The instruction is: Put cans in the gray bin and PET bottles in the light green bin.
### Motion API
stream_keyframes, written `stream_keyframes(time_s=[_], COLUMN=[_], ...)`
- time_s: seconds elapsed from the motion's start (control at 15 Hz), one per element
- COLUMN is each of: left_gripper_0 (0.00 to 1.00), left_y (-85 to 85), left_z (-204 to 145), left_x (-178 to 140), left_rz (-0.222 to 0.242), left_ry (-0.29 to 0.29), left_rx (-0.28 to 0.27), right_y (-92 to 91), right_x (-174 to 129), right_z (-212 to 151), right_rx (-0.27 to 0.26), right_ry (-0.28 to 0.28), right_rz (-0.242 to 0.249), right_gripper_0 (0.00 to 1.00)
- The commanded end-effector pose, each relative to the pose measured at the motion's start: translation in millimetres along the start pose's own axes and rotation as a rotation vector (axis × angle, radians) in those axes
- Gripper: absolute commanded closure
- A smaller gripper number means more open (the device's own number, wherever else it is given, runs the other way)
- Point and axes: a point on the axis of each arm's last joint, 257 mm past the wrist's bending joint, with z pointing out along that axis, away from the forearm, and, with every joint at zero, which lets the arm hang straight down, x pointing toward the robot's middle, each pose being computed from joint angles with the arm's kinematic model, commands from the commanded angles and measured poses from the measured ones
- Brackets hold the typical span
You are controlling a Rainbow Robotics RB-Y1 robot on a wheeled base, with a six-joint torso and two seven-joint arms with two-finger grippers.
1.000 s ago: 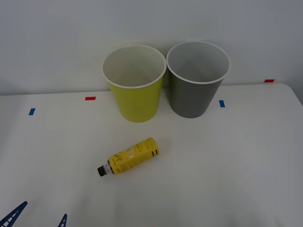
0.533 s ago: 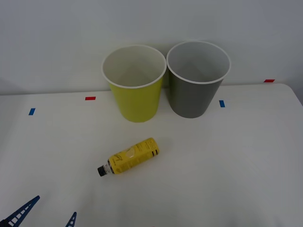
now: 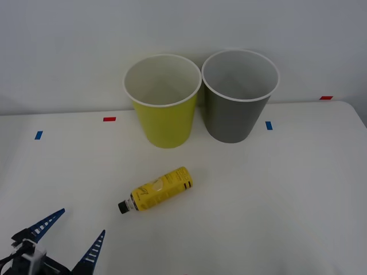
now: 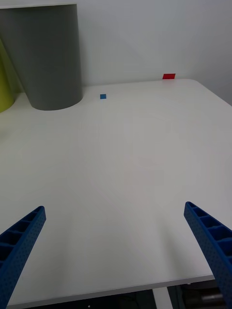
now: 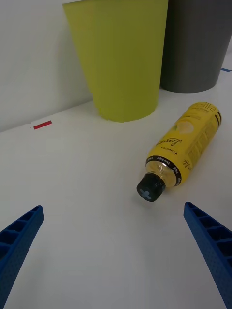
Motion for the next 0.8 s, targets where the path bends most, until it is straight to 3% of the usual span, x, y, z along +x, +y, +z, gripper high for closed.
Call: stream_keyframes(time_s=[0.07,0.33,0.67,0.8], left_gripper_0=[0.00,0.00,0.02,0.06], left_y=[-4.8,-14.5,-24.4,-26.3], left_z=[25.9,57.5,66.1,69.8], left_x=[-9.7,-18.1,-43.0,-46.5], left_rz=[0.040,0.073,0.129,0.103], left_ry=[0.038,0.080,0.185,0.183], left_rx=[0.027,0.054,0.052,0.067], right_y=[0.0,0.0,0.0,0.0], right_x=[0.0,0.0,0.0,0.0], right_z=[0.0,0.0,0.0,0.0], right_rx=[0.000,0.000,0.000,0.000], right_ry=[0.000,0.000,0.000,0.000], right_rz=[0.000,0.000,0.000,0.000], right_gripper_0=[0.00,0.00,0.00,0.00])
